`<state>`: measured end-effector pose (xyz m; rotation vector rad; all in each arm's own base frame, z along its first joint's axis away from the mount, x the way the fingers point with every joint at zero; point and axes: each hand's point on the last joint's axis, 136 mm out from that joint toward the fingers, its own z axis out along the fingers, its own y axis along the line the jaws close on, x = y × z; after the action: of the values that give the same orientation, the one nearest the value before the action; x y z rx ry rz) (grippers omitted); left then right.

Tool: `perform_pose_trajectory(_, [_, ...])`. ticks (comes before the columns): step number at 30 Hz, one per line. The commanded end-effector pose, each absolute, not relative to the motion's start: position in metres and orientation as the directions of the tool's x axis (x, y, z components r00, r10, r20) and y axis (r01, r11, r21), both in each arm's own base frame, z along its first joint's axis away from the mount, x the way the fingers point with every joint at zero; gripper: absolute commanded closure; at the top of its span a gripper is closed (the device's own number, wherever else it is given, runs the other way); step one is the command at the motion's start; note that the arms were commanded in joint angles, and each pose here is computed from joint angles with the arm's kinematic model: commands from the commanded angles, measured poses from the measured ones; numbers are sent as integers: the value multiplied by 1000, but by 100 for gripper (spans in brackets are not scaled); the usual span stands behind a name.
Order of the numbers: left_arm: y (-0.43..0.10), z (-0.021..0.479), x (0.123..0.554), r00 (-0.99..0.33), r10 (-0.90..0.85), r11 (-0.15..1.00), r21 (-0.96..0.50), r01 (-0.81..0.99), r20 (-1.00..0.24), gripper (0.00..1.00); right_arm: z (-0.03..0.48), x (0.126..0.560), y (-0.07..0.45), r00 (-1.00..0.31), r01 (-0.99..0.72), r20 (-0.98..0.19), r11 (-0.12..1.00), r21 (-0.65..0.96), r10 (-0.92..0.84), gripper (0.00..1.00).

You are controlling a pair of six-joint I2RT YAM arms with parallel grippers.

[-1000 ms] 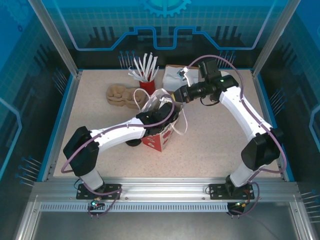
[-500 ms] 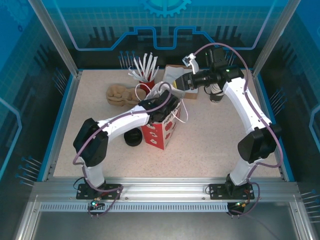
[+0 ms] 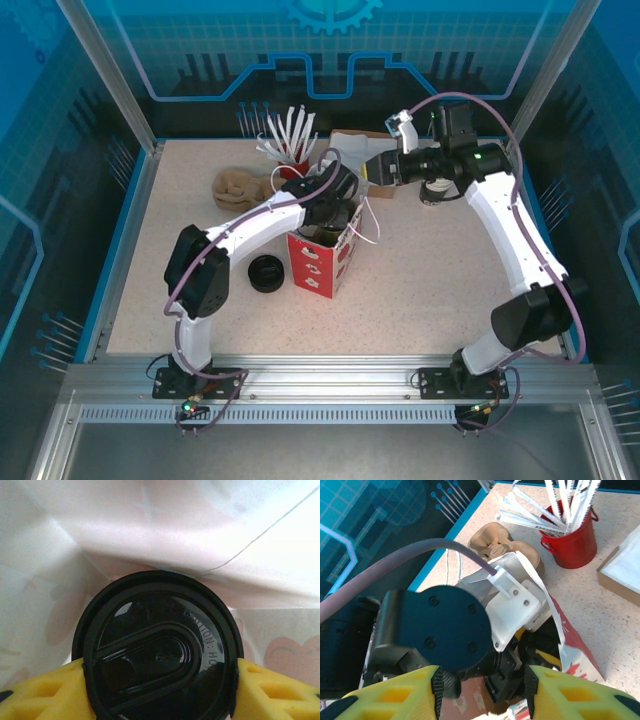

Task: Pack the takeout coffee

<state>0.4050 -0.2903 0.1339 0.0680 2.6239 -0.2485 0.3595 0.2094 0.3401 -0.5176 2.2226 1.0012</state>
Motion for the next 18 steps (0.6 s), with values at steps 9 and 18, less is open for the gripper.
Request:
perform_pose_trajectory(9, [-281,52,370,-967,86,990,-88,109,-238,47,314,343,193,-802,-384,-595,729,567,40,48])
perform_pose_trajectory(18, [-279,42,366,-974,77,992,-86,97,-212,46,278,348,196,-893,-168,-428,779,604,139,41])
